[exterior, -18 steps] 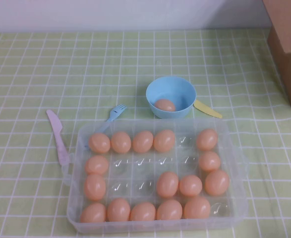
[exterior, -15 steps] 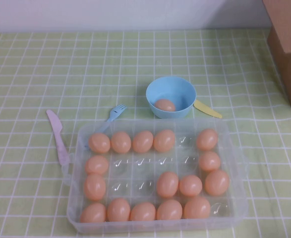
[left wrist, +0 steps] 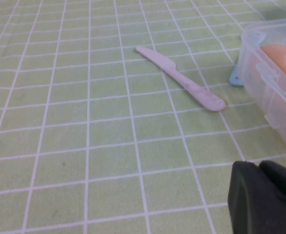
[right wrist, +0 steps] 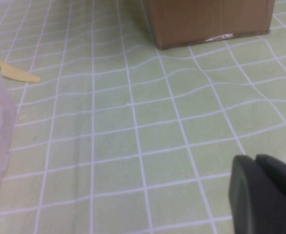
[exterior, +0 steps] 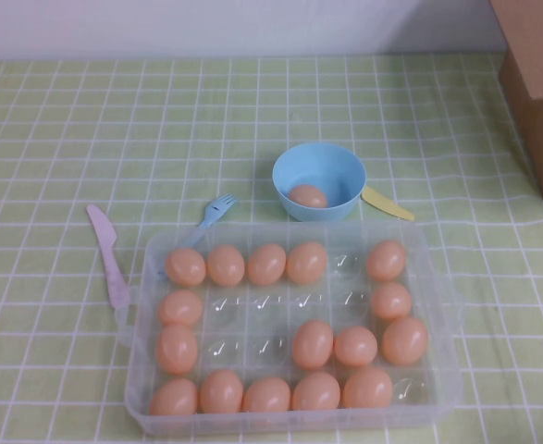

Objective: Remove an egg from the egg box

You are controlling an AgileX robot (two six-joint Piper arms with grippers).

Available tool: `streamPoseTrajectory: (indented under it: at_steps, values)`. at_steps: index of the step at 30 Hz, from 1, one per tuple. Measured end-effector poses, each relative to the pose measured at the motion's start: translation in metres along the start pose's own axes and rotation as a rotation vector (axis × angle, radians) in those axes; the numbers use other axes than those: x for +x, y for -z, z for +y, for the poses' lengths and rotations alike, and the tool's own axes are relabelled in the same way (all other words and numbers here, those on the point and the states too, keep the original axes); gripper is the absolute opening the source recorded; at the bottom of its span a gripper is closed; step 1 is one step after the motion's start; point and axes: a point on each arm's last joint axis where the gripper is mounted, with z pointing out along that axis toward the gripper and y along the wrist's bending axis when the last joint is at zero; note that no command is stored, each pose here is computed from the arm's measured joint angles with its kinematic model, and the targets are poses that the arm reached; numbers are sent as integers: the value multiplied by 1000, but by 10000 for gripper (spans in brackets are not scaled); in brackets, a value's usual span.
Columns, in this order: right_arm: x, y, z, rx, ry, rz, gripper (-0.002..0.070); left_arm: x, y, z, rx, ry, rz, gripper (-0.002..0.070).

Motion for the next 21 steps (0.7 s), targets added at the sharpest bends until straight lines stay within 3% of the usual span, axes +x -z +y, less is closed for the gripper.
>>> streamPoseTrajectory:
  at_steps: [9,15,18,21]
  values:
    - [-1,0,1,-9,-21,-5,-18,0,0,0,0,0,0,-4]
    - [-3,0,5,-52,-123,-30,-18,0,0,0,0,0,0,-4]
    - [-7,1,10,-123,-307,-59,-18,0,0,0,0,0,0,-5]
    - [-14,3,18,-240,-642,-82,-18,0,0,0,0,0,0,-5]
